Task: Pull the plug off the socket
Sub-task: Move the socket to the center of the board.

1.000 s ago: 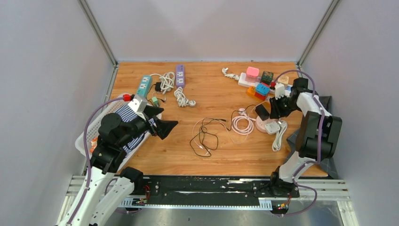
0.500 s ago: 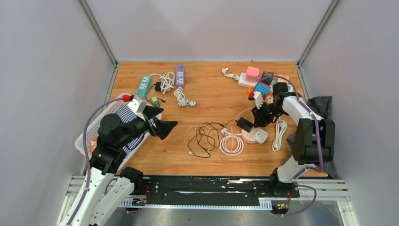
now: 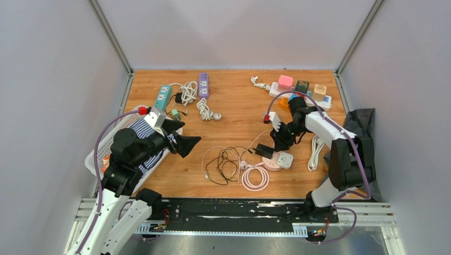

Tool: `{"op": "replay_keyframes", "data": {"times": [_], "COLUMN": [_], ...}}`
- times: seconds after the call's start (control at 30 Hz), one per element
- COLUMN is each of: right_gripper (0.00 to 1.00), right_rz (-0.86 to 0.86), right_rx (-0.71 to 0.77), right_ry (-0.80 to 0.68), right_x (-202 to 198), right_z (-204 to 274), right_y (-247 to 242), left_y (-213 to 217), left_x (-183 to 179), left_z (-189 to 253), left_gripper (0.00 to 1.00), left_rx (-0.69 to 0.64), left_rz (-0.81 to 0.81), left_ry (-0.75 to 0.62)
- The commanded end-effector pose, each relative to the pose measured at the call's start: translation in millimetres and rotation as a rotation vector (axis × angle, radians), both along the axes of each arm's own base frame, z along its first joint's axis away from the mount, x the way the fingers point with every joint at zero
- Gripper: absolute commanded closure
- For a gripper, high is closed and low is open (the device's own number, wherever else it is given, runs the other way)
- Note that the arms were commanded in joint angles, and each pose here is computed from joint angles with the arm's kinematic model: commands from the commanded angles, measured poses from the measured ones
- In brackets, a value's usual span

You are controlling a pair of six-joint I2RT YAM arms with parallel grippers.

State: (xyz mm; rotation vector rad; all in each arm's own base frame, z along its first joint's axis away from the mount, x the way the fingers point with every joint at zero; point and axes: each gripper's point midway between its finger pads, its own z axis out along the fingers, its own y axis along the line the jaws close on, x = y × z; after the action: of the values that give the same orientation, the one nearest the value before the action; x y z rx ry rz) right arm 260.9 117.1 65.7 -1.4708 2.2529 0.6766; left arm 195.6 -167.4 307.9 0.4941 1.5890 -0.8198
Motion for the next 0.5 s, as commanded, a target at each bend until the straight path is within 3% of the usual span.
{"op": "replay_keyframes", "data": {"times": [0.0,0.2,0.47], "right_gripper": [0.74,0.57,0.25], "right_rz": [0.074,0.119,0.098], "right_rx": [-0.017,-0.032,-0.024], "right_ry": [0.086,0.096,0.032], "right_x": [-27,-32,-25], "right_z": [-4,-5,14], "right_y": [20,35,36], "left_y": [-2,-5,-13], "left_x": [-3,-3,-5], "left_z": [-9,-10,-11], "left_gripper": [0.00,0.00,0.00], "left_rx": [0.007,0.003,-0.012], "left_rz": [-0.016,-0.031,-0.082], "left_ry": [0.021,0.027,0.041]}}
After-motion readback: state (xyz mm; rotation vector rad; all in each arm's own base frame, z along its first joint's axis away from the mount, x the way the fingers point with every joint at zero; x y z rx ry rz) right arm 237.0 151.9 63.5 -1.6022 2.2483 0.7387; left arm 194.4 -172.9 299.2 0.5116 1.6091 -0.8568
